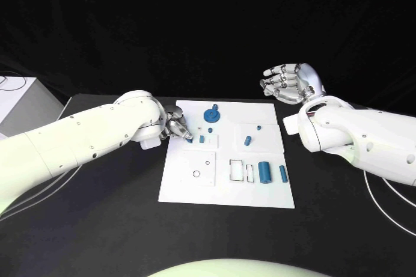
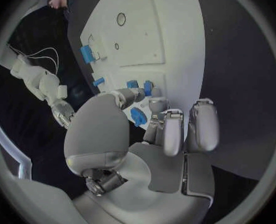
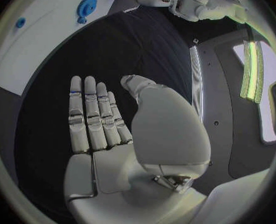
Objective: Assemble the parts on the task board
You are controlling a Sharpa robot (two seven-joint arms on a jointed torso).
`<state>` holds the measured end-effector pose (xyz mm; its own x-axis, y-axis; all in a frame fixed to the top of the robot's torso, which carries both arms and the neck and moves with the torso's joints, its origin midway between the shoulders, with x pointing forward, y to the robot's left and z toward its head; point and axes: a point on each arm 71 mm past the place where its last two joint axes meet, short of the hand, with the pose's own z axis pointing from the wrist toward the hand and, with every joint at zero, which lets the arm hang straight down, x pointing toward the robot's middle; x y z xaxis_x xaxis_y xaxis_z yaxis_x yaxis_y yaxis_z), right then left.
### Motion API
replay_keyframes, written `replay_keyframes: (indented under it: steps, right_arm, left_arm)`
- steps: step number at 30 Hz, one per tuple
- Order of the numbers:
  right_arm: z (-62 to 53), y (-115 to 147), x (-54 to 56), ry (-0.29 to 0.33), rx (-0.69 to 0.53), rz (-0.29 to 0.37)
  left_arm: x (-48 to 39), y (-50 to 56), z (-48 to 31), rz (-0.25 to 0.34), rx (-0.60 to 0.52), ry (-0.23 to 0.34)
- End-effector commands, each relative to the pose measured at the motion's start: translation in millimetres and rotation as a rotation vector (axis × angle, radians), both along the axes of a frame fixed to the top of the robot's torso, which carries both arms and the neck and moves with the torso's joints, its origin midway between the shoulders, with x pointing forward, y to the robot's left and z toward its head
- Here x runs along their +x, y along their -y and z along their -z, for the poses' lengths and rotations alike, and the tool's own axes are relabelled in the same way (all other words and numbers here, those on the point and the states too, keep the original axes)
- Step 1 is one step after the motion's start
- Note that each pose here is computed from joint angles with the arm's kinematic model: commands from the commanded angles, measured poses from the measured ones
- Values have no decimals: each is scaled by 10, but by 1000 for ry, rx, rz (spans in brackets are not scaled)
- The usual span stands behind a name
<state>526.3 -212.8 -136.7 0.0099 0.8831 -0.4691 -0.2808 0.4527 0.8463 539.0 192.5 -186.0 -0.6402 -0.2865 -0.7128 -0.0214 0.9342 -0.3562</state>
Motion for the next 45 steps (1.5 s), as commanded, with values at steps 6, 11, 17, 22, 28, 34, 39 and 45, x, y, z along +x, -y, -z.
replay_keyframes:
  steps: [6, 11, 17, 22, 28, 34, 39, 45]
  right_arm:
    - [-6, -11, -7, 14, -2, -11]
    - [-1, -10, -8, 13, -2, -11]
    - [3, -6, -10, 13, -3, -11]
    - [6, -1, -12, 12, -3, -11]
    - [8, 2, -13, 11, -3, -11]
    - [16, 5, -13, 9, -3, -10]
    - [24, 8, -13, 7, -3, -10]
    - [29, 10, -13, 6, -4, -9]
  left_arm:
    - [-8, 23, -1, -4, -7, 28]
    - [-32, 22, -13, -7, -22, 38]
    - [-64, 11, -31, -16, -41, 54]
    - [-90, 7, -44, -21, -55, 71]
    - [-107, -5, -47, -30, -63, 88]
    - [-124, -25, -40, -46, -78, 115]
    - [-136, -38, -26, -49, -81, 115]
    - [-146, -36, 10, -49, -83, 107]
